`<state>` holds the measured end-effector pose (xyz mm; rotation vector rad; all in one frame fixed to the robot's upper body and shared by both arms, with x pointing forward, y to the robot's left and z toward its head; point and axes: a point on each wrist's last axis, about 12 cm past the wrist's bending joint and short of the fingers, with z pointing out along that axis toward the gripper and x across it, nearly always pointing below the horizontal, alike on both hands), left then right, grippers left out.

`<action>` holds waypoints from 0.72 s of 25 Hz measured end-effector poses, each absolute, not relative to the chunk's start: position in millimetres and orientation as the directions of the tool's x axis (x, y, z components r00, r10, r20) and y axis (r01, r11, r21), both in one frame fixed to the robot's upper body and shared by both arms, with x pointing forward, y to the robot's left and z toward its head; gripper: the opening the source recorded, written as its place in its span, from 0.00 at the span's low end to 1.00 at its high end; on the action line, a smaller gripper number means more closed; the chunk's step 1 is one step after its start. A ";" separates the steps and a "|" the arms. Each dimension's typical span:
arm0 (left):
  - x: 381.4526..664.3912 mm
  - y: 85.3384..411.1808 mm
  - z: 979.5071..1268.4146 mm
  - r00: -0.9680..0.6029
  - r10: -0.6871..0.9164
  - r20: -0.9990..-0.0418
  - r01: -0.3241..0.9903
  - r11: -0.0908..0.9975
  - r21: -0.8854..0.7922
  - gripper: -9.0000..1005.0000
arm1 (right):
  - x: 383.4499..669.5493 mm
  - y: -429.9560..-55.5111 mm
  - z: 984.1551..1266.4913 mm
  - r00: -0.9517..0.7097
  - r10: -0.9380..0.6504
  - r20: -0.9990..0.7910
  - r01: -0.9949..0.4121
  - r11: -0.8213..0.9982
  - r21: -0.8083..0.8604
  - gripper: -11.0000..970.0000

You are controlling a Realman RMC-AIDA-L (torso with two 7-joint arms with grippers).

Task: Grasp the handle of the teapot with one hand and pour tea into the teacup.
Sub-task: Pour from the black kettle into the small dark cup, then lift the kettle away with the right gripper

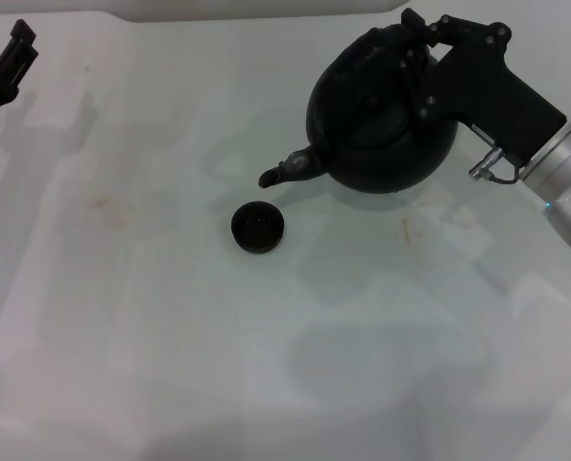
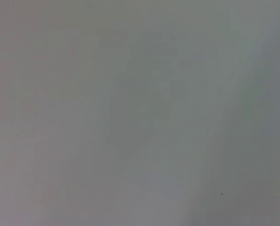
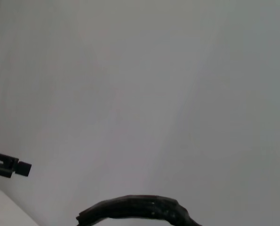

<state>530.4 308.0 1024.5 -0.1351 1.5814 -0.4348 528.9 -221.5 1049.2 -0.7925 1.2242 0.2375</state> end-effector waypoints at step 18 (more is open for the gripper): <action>533.0 306.5 1026.0 -0.065 -0.348 -0.935 0.184 0.917 -0.354 0.86 | 526.5 -216.1 1048.8 0.466 -0.367 -0.805 -0.500 0.642 -0.582 0.14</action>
